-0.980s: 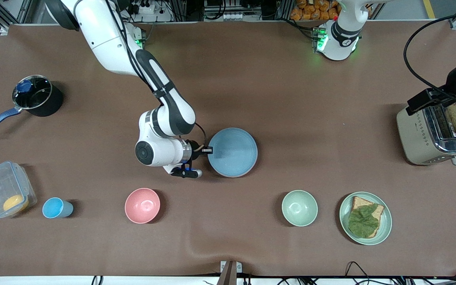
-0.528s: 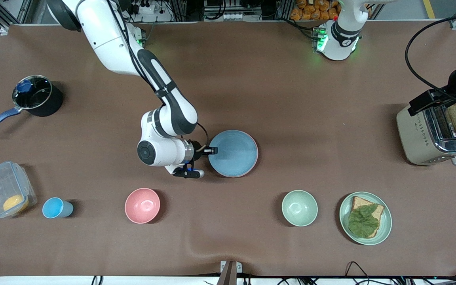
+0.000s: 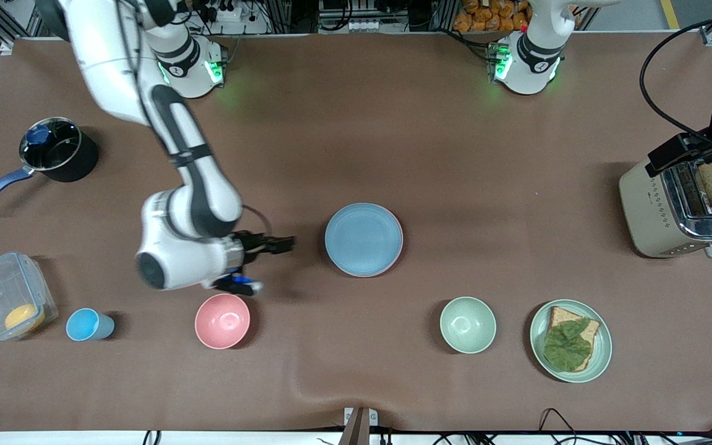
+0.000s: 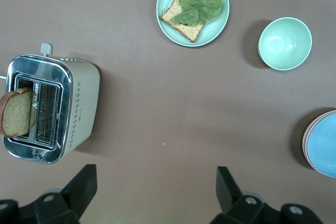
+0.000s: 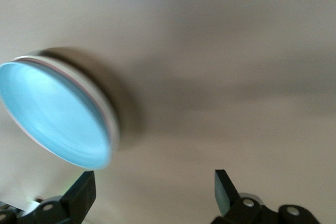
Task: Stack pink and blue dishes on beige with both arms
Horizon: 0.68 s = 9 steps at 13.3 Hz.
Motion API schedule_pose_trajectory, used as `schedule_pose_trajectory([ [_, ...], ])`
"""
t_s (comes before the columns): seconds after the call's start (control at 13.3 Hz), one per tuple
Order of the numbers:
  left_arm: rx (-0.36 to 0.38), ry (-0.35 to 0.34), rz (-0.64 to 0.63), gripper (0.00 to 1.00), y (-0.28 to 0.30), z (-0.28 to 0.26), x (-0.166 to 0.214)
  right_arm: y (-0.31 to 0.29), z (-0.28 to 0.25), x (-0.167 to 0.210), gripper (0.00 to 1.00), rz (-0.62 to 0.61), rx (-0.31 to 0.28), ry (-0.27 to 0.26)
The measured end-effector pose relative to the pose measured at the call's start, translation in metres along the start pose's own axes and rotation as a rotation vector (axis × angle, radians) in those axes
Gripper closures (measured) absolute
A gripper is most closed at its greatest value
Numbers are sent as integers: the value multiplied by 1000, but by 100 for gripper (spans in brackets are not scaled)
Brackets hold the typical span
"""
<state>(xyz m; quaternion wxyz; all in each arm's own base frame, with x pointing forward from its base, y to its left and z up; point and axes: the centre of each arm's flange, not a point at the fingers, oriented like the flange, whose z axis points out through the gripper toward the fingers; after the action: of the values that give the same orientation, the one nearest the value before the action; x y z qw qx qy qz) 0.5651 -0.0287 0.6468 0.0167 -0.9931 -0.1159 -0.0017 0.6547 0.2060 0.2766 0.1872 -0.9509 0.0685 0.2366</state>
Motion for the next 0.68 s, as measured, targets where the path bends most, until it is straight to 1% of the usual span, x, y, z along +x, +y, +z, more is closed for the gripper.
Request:
schedule_pose_trajectory([
  [0.08,0,2,0,0,-1,-1,0,27,-33,-1,0,15,-36,13],
  [0.15,0,2,6,0,-1,-1,-1,51,-61,-4,0,21,-77,38],
  [0.23,1,0,9,0,-1,-1,-1,71,-83,-8,0,19,-123,61],
  [0.38,4,-7,9,0,-1,1,-1,104,-115,-14,0,1,-209,92],
  [0.53,4,-11,10,0,-1,2,-2,136,-142,-19,0,-23,-243,109],
  [0.68,-16,-25,13,0,2,5,-3,163,-176,-31,0,-41,-266,145],
])
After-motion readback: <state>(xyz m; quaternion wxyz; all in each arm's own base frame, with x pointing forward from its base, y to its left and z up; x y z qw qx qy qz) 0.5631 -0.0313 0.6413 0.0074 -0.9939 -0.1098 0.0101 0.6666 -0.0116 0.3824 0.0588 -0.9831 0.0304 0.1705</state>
